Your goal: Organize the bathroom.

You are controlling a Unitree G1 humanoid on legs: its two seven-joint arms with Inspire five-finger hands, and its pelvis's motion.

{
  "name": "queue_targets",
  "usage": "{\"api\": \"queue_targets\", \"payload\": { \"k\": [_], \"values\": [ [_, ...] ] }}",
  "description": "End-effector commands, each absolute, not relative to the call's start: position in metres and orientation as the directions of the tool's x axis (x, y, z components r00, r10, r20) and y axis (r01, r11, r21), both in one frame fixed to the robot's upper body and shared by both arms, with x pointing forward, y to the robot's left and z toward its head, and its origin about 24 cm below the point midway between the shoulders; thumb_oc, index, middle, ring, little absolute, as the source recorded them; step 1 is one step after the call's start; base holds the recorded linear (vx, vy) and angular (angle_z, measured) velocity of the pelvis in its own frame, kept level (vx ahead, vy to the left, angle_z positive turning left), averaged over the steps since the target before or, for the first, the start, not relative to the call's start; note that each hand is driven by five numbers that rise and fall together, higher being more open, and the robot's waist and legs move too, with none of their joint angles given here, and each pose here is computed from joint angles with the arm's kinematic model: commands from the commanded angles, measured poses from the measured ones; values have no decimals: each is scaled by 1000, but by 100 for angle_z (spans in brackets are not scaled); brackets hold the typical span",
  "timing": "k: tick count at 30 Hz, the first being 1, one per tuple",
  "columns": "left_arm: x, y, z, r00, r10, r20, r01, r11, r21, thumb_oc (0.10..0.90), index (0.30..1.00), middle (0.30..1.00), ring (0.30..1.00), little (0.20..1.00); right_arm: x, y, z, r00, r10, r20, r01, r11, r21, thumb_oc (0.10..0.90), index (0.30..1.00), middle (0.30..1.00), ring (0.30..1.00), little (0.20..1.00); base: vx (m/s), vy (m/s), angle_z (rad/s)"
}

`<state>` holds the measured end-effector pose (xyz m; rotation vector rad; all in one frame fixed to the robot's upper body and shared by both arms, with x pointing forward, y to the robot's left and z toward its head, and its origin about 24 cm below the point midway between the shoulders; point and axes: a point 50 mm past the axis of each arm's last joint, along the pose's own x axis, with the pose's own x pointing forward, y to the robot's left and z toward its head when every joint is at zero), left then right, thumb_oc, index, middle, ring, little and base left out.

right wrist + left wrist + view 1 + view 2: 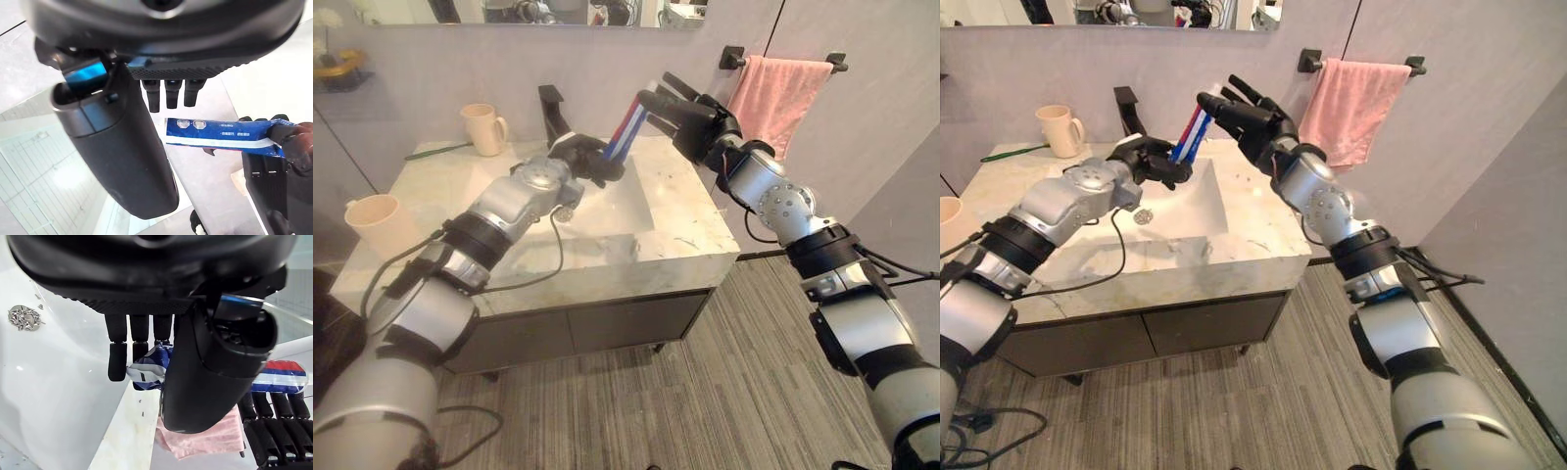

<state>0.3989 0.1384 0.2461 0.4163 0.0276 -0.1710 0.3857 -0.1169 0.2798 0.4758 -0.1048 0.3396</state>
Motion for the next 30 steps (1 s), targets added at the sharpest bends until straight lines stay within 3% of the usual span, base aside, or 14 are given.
{"api": "queue_targets", "payload": {
  "k": [1, 30],
  "values": [
    [391, 137, 330, 941, -153, 302, 34, 931, 364, 400, 300, 300, 300, 300, 385, -130, 325, 910, 249, 331, -379, 824, 421, 800, 900, 900, 900, 900, 0, 0, 0],
    [395, 130, 328, 950, -185, 250, 94, 936, 338, 400, 300, 300, 300, 300, 393, -118, 322, 912, 273, 306, -386, 824, 415, 800, 900, 900, 900, 900, 0, 0, 0]
  ]
}}
